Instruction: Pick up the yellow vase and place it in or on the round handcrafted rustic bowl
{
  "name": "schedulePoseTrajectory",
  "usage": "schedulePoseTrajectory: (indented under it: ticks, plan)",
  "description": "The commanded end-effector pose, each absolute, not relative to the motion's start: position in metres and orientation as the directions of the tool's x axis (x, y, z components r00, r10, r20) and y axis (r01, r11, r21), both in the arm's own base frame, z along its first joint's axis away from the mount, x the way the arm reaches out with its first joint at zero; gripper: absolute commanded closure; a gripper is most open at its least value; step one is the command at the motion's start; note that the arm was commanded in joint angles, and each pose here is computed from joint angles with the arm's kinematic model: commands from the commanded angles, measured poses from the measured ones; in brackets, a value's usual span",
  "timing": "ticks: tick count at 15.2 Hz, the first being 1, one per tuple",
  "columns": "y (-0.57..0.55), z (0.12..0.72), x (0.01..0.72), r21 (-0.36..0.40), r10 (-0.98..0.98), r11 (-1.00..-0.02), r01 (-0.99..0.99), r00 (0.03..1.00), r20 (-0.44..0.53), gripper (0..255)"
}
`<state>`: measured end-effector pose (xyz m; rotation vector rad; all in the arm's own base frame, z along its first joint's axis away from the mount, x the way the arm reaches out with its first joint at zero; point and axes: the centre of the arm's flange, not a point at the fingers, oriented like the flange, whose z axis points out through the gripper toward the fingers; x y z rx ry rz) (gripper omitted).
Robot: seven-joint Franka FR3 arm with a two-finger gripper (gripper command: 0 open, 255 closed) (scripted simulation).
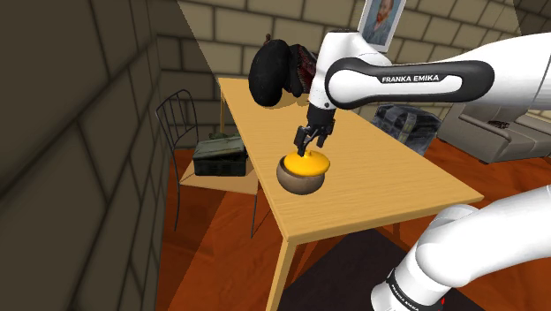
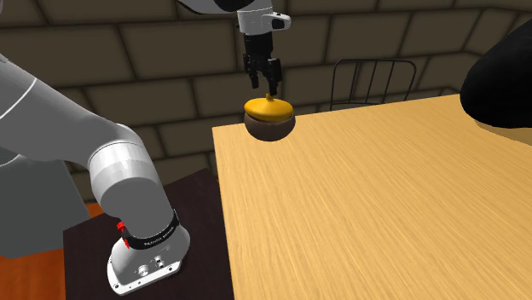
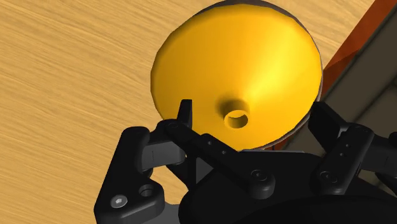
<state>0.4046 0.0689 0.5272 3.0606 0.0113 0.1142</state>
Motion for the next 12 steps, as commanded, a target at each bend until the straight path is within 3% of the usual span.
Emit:
schedulePoseTrajectory:
  ticks: [1,4,12]
  plan:
    - [0.070,0.540,0.404,0.079,0.010,-0.997,0.004,0.997,0.074,0]
    - [0.073,0.577,0.401,0.079,0.010,-0.997,0.004,0.997,0.074,0]
    - [0.073,0.577,0.401,0.079,0.010,-0.997,0.004,0.997,0.074,0]
